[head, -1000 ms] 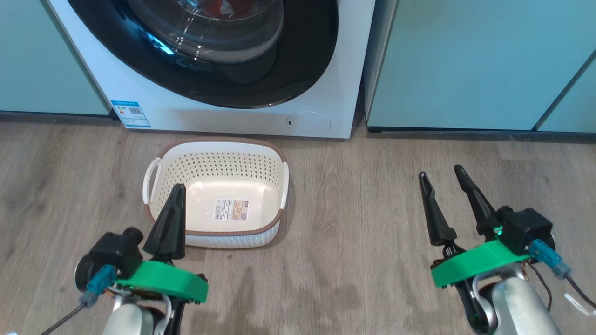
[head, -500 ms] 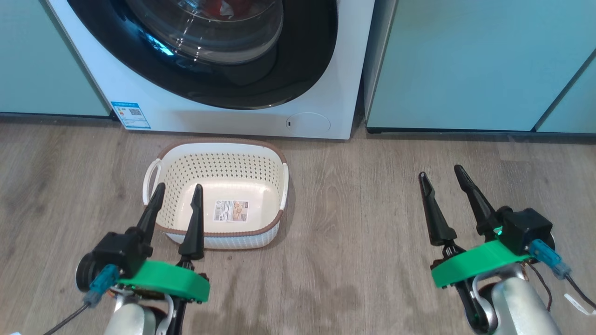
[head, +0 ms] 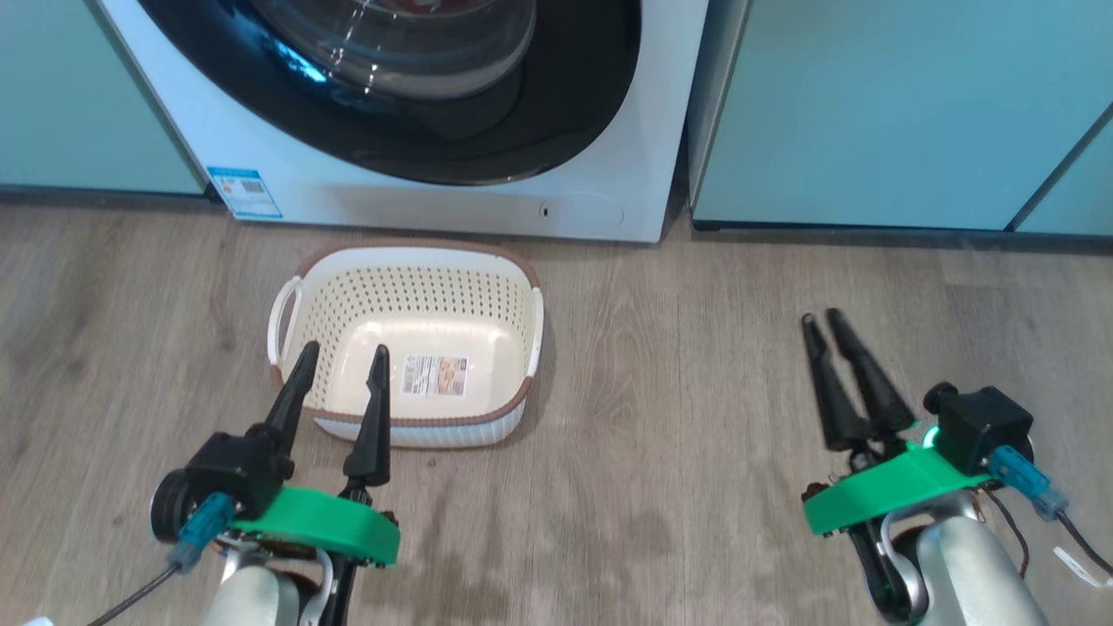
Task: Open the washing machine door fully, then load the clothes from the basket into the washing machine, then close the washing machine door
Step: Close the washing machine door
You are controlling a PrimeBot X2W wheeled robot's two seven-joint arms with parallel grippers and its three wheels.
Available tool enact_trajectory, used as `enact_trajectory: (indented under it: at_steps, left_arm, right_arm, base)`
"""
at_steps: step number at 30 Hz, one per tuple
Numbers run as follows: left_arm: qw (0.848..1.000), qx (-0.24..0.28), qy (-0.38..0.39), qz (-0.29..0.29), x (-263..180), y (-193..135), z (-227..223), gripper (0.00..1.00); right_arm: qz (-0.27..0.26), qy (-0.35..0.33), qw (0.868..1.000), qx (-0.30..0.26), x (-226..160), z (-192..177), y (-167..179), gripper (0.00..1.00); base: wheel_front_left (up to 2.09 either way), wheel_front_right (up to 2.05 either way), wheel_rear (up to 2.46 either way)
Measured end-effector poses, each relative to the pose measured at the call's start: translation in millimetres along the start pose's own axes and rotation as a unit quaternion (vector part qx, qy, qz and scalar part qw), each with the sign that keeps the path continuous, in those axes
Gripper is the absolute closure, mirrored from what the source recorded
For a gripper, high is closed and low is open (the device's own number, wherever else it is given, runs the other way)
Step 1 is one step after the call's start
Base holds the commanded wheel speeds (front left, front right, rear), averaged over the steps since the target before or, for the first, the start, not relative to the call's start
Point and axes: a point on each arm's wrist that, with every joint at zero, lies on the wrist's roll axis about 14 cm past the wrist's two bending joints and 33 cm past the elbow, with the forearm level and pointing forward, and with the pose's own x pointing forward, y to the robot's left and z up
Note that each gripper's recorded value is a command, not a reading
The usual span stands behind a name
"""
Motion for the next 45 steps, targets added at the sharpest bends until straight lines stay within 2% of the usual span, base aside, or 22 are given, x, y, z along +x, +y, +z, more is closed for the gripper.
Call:
enact_trajectory:
  at_steps: [6,12,18,24,34,45]
  left_arm:
    - [1.0,-0.001,0.016,0.008,5,6,-12,0.0]
    - [1.0,-0.003,0.009,0.003,28,6,-13,0.0]
    - [1.0,-0.009,0.012,0.02,45,16,-20,0.0]
    - [0.998,-0.011,0.032,0.046,46,34,-37,0.0]
    - [0.996,-0.005,0.052,0.074,54,54,-55,0.0]
    - [0.994,0.006,0.072,0.086,56,65,-72,0.0]
  right_arm:
    - [0.025,0.016,1.0,-0.001,14,-15,14,1.0]
    - [0.087,-0.002,0.996,-0.025,59,-11,42,1.0]
    - [0.172,-0.011,0.983,-0.063,108,-20,74,1.0]
    - [0.228,-0.028,0.968,-0.1,165,-27,93,1.0]
    - [0.232,-0.012,0.965,-0.119,243,-56,91,1.0]
    - [0.18,0.021,0.977,-0.11,305,-79,66,1.0]
  base:
    - [0.0,0.0,0.0]
    - [0.0,0.0,0.0]
    - [0.0,0.0,0.0]
    - [0.0,0.0,0.0]
    - [0.0,0.0,0.0]
    - [0.0,0.0,0.0]
